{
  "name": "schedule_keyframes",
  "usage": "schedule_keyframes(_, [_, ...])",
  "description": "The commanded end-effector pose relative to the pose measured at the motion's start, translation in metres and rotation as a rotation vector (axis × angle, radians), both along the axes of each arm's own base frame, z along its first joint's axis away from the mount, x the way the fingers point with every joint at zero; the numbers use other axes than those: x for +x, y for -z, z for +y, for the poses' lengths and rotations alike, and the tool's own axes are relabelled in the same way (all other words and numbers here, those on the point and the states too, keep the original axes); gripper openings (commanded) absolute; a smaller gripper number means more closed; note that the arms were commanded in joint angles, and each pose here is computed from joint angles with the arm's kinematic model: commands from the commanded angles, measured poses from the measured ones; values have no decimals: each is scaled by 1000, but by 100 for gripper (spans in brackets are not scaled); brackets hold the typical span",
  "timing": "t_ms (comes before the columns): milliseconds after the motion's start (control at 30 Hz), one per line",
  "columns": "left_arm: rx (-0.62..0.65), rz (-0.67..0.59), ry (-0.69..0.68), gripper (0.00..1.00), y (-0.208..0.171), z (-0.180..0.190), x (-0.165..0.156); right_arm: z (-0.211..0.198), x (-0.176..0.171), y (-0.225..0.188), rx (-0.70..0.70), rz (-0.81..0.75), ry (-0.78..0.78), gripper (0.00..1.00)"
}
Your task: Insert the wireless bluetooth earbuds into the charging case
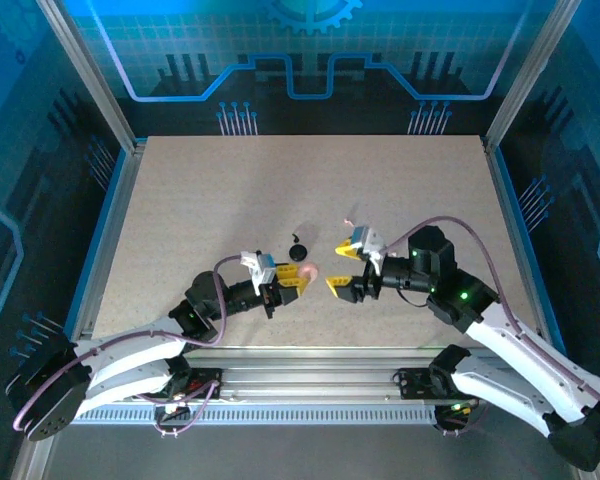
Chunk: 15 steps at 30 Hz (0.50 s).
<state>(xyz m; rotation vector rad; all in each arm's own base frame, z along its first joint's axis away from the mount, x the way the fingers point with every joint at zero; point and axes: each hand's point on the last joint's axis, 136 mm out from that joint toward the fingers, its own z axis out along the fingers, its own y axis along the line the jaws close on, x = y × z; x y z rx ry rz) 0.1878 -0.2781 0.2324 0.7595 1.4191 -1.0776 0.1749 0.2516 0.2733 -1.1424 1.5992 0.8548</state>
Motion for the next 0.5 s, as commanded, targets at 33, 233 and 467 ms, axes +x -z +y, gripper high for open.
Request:
schedule_keyframes(33, [-81, -104, 83, 10, -33, -3, -14, -5, -24, 18, -145, -163, -226, 64])
schedule_keyframes(233, [-92, -132, 131, 10, -40, -5, -23, 4, -21, 23, -173, -111, -303, 60])
schedule_keyframes(467, [-105, -159, 140, 10, -48, -2, -28, 19, -21, 5, -115, -101, -391, 57])
